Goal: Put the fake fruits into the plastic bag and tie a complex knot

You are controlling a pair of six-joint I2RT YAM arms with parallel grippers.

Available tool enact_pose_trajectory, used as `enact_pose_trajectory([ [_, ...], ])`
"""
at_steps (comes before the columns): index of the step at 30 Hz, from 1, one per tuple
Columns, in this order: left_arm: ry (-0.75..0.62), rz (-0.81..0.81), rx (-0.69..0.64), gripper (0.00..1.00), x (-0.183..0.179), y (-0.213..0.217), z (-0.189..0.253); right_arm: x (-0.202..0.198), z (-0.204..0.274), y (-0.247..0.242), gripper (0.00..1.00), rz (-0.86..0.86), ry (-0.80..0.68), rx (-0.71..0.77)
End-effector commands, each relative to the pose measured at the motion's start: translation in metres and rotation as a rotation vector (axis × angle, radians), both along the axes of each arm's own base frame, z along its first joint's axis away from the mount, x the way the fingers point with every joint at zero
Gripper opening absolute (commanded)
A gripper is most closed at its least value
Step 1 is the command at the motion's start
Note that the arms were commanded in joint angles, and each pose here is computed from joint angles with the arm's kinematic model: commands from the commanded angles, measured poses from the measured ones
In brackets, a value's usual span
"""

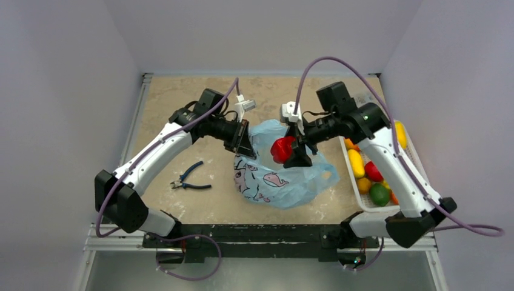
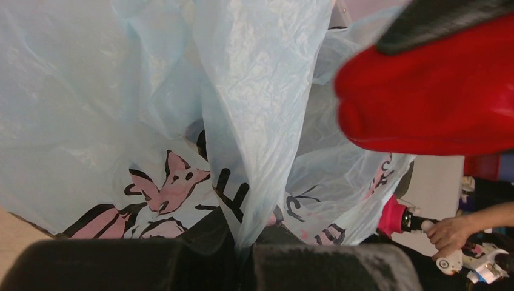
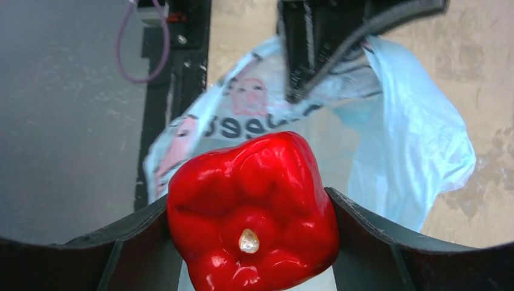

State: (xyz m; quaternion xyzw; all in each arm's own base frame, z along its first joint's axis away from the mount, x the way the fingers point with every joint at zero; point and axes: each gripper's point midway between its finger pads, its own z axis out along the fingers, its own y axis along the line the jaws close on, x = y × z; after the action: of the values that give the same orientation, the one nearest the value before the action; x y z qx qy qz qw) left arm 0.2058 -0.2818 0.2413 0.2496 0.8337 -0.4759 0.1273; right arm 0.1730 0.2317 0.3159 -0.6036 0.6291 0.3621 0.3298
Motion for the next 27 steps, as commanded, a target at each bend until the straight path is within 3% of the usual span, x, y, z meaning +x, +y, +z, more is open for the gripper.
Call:
enact_pose_trajectory([
  [1,-0.040,-0.088,-0.116,0.00,-0.014,-0.001,0.017,0.037,-0.033,0.011,0.49,-0.025,-0.053,-0.075],
  [4,-0.070,-0.108,-0.100,0.00,-0.015,0.002,0.010,0.037,-0.033,0.021,0.76,-0.020,-0.046,-0.065],
  [6,-0.070,-0.111,-0.083,0.00,-0.014,0.003,0.004,0.034,-0.033,0.024,0.88,-0.017,-0.046,-0.067],
  [10,-0.102,-0.106,-0.061,0.00,-0.010,0.005,-0.008,0.031,-0.036,0.020,0.98,-0.046,-0.054,-0.067],
  [15,-0.179,-0.102,-0.046,0.00,-0.002,0.007,-0.026,0.037,-0.019,0.018,0.99,-0.144,0.002,-0.005],
  [20,-0.255,-0.090,0.001,0.00,0.003,0.015,-0.046,0.087,0.001,-0.044,0.93,-0.414,0.111,0.055],
  [27,-0.302,-0.066,0.058,0.00,0.007,0.023,-0.057,0.127,-0.077,-0.181,0.84,-0.848,0.125,-0.260],
])
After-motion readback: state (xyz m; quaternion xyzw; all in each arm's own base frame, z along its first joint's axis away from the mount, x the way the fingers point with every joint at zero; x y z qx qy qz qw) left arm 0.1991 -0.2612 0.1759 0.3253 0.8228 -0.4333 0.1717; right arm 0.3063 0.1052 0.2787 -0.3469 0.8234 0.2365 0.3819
